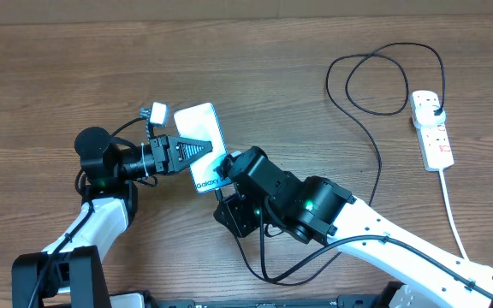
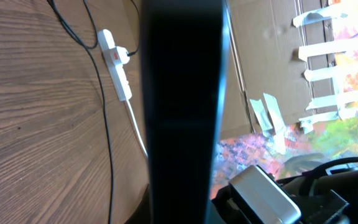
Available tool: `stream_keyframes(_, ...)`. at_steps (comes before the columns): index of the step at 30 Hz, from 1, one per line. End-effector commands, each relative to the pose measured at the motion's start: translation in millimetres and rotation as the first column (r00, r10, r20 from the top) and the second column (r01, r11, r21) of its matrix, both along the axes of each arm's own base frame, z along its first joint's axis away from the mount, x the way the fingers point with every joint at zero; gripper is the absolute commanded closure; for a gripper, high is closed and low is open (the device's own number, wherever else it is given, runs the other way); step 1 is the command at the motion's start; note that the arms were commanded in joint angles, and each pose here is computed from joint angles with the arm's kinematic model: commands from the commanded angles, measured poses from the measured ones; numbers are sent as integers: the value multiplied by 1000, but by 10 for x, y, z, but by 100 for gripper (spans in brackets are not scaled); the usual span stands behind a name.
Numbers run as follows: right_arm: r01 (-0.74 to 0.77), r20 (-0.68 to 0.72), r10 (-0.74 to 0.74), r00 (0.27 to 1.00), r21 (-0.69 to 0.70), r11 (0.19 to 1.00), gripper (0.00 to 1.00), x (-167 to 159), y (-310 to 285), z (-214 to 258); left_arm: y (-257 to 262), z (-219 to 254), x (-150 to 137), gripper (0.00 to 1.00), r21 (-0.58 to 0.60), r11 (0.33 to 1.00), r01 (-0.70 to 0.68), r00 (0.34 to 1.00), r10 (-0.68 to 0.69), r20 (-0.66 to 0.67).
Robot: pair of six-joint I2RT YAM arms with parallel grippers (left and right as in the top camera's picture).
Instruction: Plug charger to phone and switch on socket
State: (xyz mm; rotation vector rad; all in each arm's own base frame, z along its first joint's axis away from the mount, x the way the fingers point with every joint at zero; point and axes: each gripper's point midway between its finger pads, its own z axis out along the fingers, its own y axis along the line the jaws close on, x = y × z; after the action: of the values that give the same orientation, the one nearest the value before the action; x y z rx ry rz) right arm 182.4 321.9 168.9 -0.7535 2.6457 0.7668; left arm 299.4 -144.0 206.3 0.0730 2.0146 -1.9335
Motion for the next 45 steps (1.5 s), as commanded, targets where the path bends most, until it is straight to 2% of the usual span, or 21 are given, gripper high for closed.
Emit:
stream_keyframes(1, 11, 20, -12, 1000, 15, 1000, 58, 54, 29, 29, -14, 38, 35, 96, 7, 1000, -9, 999, 8, 35)
stream_keyframes(4, 13, 28, -14, 1000, 22, 1000, 59, 80, 54, 30, -15, 37, 34, 96, 6, 1000, -8, 999, 8, 34)
stream_keyframes(14, 14, 0, -14, 1000, -19, 1000, 89, 115, 102, -183, -15, 4, 30, 96, 4, 1000, -7, 1000, 7, 1)
stream_keyframes(18, 16, 23, -16, 1000, 9, 1000, 96, 165, 159, -134, -19, 6, 14, 96, 3, 1000, 3, 1000, -3, 1)
stream_keyframes(26, 59, 144, -64, 988, 39, 997, 96, 411, 223, 59, -170, 26, -243, 96, 19, 988, 156, 979, -158, 128)
stream_keyframes(30, 24, 199, -32, 979, 41, 999, 96, 462, 253, 189, -302, 31, -366, 96, 30, 974, 227, 954, -228, 193)
stream_keyframes(41, 82, 210, -96, 973, 73, 994, 96, 649, 189, 454, -454, 32, -474, 96, 35, 959, 283, 935, -283, 214)
stream_keyframes(43, 81, 193, -92, 977, 62, 995, 90, 615, 159, 440, -454, 31, -468, 96, 35, 960, 279, 936, -280, 215)
stream_keyframes(45, 79, 165, -82, 983, 24, 997, 76, 533, 70, 390, -457, 25, -412, 96, 39, 968, 248, 944, -250, 214)
